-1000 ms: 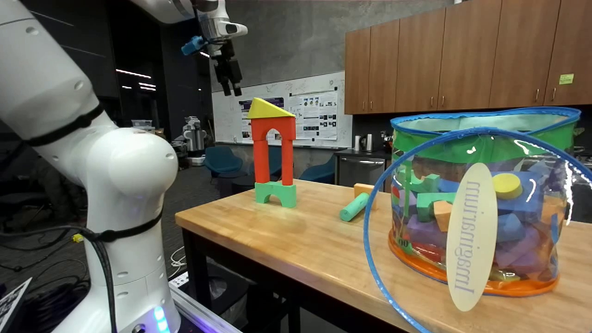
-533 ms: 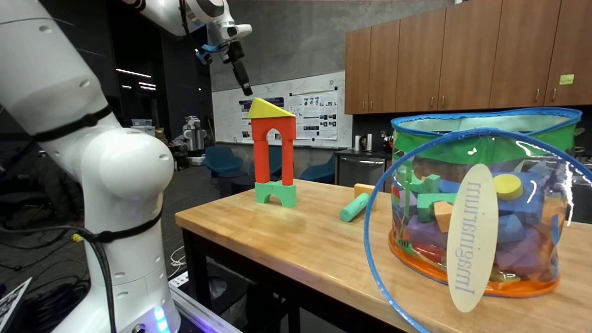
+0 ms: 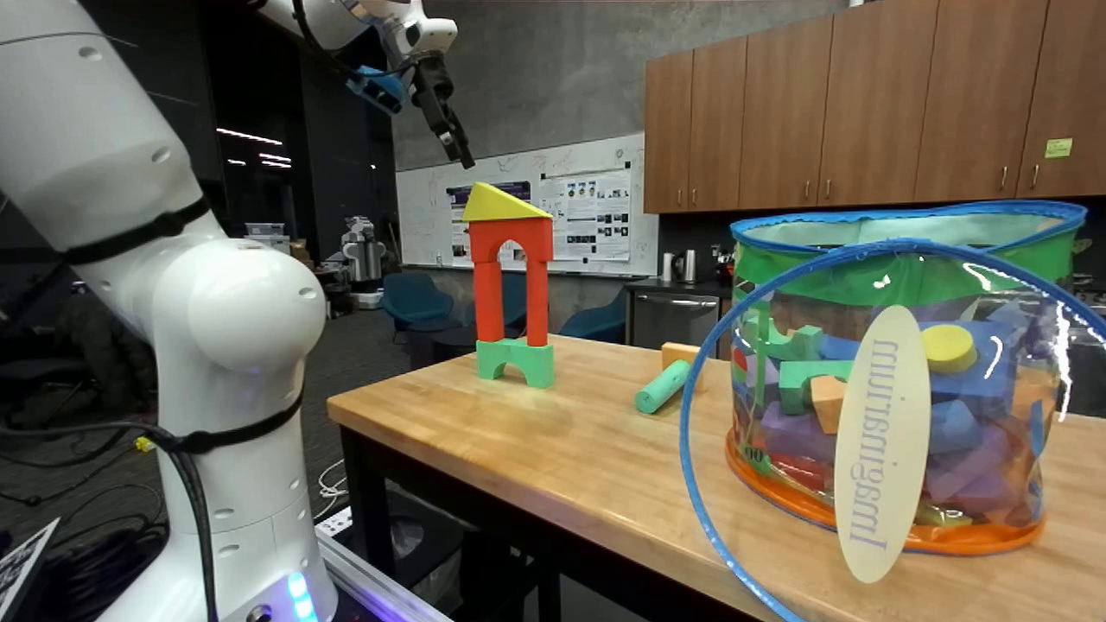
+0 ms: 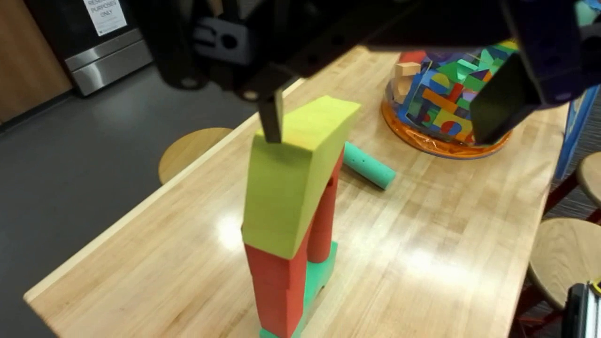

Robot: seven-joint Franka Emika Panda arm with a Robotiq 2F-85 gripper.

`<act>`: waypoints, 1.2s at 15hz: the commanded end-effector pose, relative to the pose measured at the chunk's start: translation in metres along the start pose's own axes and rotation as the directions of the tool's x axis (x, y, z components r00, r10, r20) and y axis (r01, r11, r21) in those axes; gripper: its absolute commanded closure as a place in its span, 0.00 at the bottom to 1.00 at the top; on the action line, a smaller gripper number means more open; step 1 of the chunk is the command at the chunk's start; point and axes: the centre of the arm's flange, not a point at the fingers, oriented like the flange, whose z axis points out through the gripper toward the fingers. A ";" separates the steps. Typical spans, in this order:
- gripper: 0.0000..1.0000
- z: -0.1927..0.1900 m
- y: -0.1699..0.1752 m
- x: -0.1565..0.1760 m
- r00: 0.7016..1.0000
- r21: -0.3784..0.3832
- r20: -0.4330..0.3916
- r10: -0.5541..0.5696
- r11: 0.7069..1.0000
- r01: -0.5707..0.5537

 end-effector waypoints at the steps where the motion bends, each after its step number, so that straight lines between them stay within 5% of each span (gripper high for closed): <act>1: 0.00 0.001 -0.008 0.001 0.997 0.048 0.079 0.027 0.998 -0.030; 5: 0.00 0.005 -0.011 0.011 0.988 0.087 0.126 0.084 0.992 -0.095; 14: 0.00 0.037 -0.033 0.023 0.970 0.041 0.136 0.203 0.977 -0.210; 15: 0.25 0.040 -0.034 0.024 0.968 0.032 0.136 0.211 0.976 -0.217; 18: 0.39 0.045 -0.034 0.025 0.962 0.019 0.139 0.233 0.971 -0.238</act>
